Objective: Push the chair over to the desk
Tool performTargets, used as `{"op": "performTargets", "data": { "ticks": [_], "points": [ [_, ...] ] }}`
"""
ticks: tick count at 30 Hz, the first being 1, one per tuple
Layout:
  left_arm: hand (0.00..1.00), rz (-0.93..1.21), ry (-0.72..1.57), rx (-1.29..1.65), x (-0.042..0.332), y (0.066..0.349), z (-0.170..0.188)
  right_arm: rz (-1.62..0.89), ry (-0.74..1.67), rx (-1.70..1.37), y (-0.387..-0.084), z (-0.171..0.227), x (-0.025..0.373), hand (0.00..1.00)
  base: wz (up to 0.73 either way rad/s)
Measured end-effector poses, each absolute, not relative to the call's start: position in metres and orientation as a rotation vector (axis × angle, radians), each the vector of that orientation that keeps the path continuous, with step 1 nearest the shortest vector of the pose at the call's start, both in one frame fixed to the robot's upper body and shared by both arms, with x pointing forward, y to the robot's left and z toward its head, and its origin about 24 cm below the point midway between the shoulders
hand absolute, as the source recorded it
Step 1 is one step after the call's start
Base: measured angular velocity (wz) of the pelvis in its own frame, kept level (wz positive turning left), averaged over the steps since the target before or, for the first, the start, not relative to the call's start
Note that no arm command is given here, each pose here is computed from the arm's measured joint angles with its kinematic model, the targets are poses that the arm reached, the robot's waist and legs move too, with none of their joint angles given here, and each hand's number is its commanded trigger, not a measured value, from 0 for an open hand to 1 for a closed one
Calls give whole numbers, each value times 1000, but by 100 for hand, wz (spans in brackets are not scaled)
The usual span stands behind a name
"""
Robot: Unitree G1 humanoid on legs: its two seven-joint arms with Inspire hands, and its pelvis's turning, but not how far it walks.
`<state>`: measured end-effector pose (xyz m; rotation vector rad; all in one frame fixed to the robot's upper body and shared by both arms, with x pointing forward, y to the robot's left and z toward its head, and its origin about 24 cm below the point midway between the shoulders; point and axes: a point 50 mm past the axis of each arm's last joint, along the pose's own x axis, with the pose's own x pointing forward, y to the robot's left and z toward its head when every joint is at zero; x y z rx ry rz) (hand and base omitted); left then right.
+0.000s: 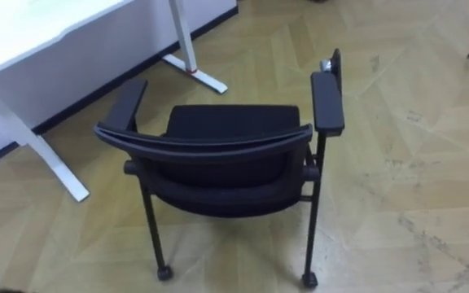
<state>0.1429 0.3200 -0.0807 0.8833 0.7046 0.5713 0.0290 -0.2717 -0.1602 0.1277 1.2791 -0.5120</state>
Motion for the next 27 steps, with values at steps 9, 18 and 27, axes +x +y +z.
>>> {"op": "performTargets", "data": {
  "ticks": [9,18,27],
  "points": [
    [0,404,329,1193,198,291,-31,-491,1259,119,-272,-160,35,0,-1],
    [0,154,156,1474,220,248,-27,-442,1260,108,-267,-161,40,0,-3],
    [0,81,20,1586,238,227,-12,-396,1268,93,-263,-162,42,0,-3]
  ]
}}
